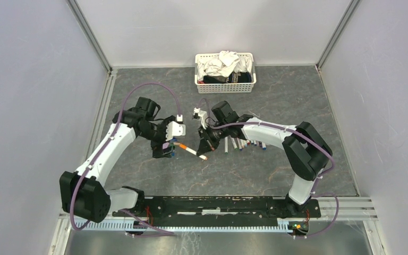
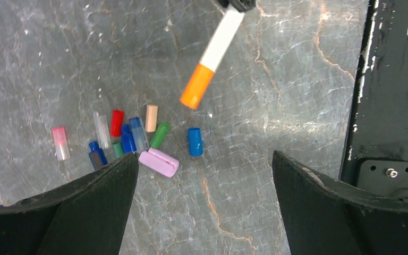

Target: Open the pen caps

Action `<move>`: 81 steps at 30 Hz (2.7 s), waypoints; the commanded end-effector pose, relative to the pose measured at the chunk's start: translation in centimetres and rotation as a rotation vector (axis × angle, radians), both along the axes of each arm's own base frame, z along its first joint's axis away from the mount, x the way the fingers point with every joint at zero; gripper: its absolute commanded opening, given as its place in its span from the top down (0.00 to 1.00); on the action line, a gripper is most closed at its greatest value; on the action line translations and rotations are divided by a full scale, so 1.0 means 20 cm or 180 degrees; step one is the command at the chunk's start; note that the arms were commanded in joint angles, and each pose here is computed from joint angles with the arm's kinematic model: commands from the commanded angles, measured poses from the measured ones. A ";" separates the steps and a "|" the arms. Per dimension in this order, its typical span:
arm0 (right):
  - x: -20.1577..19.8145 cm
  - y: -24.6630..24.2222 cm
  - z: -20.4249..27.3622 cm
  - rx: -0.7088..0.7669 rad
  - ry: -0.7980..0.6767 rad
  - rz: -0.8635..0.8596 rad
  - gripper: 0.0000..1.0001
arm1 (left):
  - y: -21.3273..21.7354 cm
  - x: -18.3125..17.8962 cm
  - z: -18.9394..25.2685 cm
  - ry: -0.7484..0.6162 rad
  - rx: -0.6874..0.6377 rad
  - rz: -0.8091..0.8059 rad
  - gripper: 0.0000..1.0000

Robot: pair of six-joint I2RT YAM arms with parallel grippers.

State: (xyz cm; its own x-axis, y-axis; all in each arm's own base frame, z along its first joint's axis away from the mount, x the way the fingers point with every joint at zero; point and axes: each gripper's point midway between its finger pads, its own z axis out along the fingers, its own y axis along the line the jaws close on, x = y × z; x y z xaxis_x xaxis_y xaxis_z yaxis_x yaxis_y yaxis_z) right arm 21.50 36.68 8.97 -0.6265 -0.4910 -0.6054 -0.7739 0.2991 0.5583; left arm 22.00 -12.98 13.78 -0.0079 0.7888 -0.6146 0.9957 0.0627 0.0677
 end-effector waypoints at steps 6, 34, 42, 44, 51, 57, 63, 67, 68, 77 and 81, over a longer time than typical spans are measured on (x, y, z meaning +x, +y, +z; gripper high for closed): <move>-0.18 0.08 0.26 0.0656 0.0375 0.0633 1.00 | -0.19 -0.08 0.02 -0.0060 -0.0036 -0.0649 0.04; -0.17 0.17 0.28 0.0772 0.0578 0.0590 0.56 | -0.24 -0.16 -0.02 0.0078 0.0126 -0.1001 0.98; -0.19 0.35 0.33 0.0973 0.0798 0.0643 0.60 | -0.27 -0.16 0.02 0.0047 0.0028 -0.1011 0.98; -0.18 0.36 0.33 0.0970 0.0798 0.0631 0.74 | -0.26 -0.17 0.02 0.0036 0.0053 -0.1027 0.98; -0.23 0.20 0.17 0.0650 0.0863 0.0493 1.00 | -0.19 -0.12 -0.01 -0.0153 0.0331 -0.1013 0.98; -0.37 -0.04 0.05 0.0384 0.0887 0.0500 1.00 | -0.05 0.03 0.00 -0.0339 0.0613 -0.0939 0.98; -0.51 -0.29 -0.04 0.0256 0.0895 0.0314 1.00 | 0.07 0.20 0.03 -0.0396 0.0667 -0.0700 0.98; -0.41 -0.32 0.01 0.0300 0.0754 0.0121 1.00 | -0.02 0.18 0.00 -0.0291 0.0402 -0.0635 0.98; -0.36 -0.32 0.03 0.0313 0.0701 0.0055 1.00 | -0.03 0.17 -0.02 -0.0255 0.0363 -0.0619 0.98; 0.42 -0.61 -0.02 -0.0669 -0.0287 -0.1883 1.00 | -0.11 0.30 -0.30 -0.0222 0.0327 -0.0062 0.98; 0.60 -0.68 -0.04 -0.0890 -0.0598 -0.2300 1.00 | -0.12 0.38 -0.39 -0.0211 0.0369 0.0142 0.97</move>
